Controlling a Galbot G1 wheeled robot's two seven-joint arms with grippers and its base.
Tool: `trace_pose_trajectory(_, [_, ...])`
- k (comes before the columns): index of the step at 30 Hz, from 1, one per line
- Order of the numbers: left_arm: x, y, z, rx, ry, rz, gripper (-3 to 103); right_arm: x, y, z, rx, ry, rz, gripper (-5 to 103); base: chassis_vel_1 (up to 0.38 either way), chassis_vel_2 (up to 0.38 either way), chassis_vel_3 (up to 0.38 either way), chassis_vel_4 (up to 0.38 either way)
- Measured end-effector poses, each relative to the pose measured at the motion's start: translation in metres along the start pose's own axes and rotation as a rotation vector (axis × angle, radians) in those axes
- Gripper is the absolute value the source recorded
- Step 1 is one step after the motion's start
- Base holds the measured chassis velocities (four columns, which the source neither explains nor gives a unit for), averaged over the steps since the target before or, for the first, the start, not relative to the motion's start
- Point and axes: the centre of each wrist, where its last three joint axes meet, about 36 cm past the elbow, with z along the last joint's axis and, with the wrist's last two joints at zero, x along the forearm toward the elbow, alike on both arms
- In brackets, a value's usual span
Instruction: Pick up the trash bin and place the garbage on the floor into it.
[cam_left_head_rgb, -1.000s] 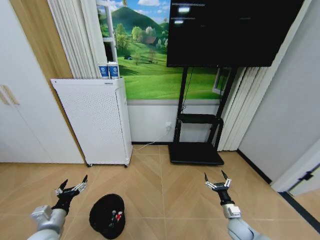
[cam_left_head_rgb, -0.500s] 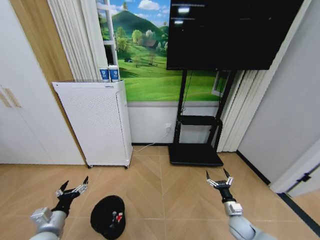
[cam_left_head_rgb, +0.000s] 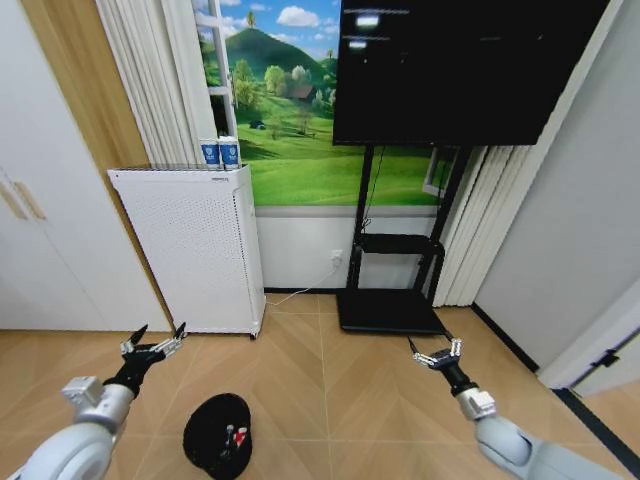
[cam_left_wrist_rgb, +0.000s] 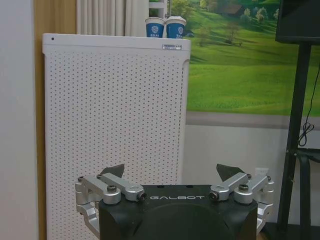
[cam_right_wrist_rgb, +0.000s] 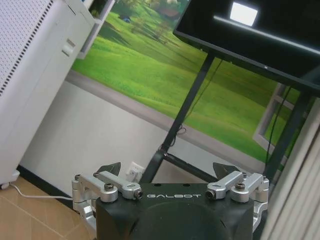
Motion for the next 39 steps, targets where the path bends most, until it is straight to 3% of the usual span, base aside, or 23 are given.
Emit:
trace_pose_trajectory(14, [-0.019, -0.001, 0.002, -0.007, 0.009, 0.037, 100, -0.003, -0.002, -0.006, -0.026, 0.016, 0.025, 100, 0.0, 0.0, 0.0, 0.0])
trace_pose_trajectory(39, [-0.022, -0.013, 0.041, 0.05, 0.02, -0.01, 100, -0.004, 0.011, 0.011, -0.039, 0.0, 0.068, 100, 0.0, 0.0, 0.0, 0.0])
